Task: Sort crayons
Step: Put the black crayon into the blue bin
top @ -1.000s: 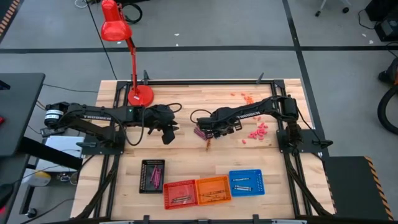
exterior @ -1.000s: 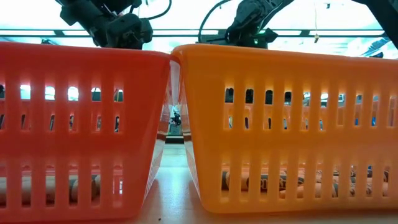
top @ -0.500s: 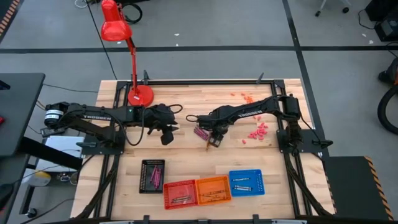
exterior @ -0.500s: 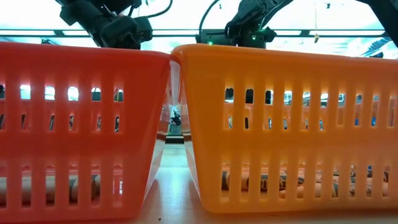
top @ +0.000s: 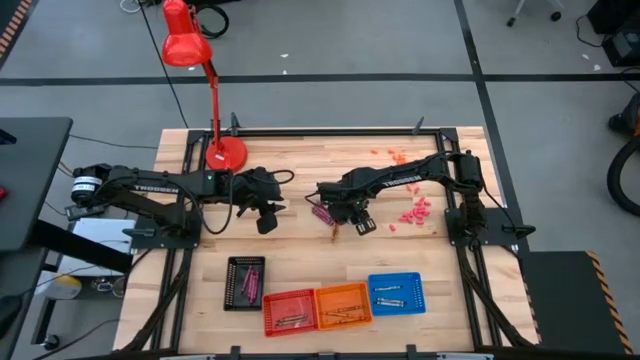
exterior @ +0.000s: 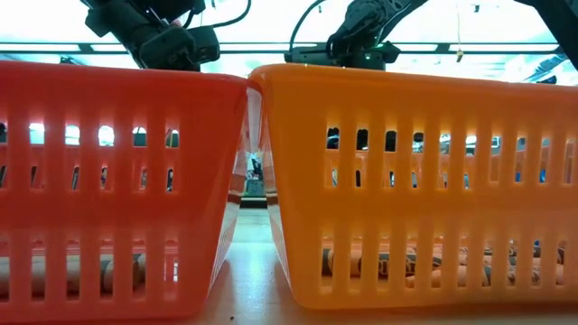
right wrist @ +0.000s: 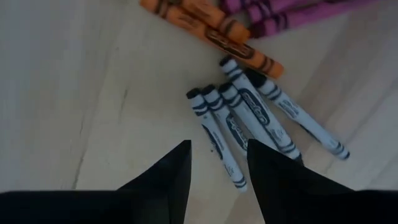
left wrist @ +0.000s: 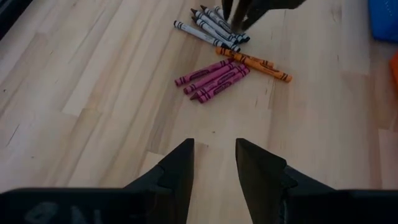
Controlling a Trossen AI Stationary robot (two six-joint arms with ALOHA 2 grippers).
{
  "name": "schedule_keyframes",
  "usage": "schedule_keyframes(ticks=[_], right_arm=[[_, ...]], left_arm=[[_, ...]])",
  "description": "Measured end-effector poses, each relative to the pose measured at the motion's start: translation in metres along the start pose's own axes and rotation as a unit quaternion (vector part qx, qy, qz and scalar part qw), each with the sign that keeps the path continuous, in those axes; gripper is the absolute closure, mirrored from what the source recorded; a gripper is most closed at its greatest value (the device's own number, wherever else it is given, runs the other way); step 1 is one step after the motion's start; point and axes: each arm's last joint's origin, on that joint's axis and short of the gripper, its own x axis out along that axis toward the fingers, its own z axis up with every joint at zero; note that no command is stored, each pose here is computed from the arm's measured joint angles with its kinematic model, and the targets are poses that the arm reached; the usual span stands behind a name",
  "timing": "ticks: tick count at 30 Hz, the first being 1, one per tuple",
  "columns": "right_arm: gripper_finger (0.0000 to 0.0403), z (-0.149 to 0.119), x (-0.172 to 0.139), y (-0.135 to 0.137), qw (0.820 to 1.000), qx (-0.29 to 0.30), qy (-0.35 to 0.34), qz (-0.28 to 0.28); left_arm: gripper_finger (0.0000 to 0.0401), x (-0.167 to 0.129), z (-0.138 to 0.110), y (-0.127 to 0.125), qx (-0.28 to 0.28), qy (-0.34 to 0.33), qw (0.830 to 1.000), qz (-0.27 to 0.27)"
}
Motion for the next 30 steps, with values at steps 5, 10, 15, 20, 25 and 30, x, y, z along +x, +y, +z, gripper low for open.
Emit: schedule_keyframes(ticks=[5,10,15,20,25,30], right_arm=[[0.0243,-0.001,0.000,-0.003,0.999,-0.041,-0.011,0.018],[0.0243,-0.004,0.000,-0.008,0.999,-0.032,-0.018,0.020],[0.0243,-0.005,0.000,-0.012,0.999,-0.025,-0.022,0.018],[0.0243,-0.005,0.000,-0.010,0.998,-0.026,-0.029,0.039],[0.0243,-0.004,0.002,-0.011,0.998,-0.025,-0.038,0.039],[0.0243,-0.011,0.015,-0.005,0.998,-0.025,-0.028,0.052]], left_arm=[[0.0271,0.000,0.000,0.000,-0.037,-0.002,0.999,0.000],[0.0271,0.000,0.001,0.000,-0.056,-0.004,0.998,-0.001],[0.0271,0.000,0.002,-0.001,-0.050,-0.013,0.999,-0.003],[0.0271,0.000,0.002,-0.001,-0.053,-0.013,0.999,-0.003],[0.0271,0.000,0.002,-0.001,-0.054,-0.013,0.998,-0.003],[0.0271,0.000,0.002,-0.001,-0.061,-0.013,0.998,-0.003]])
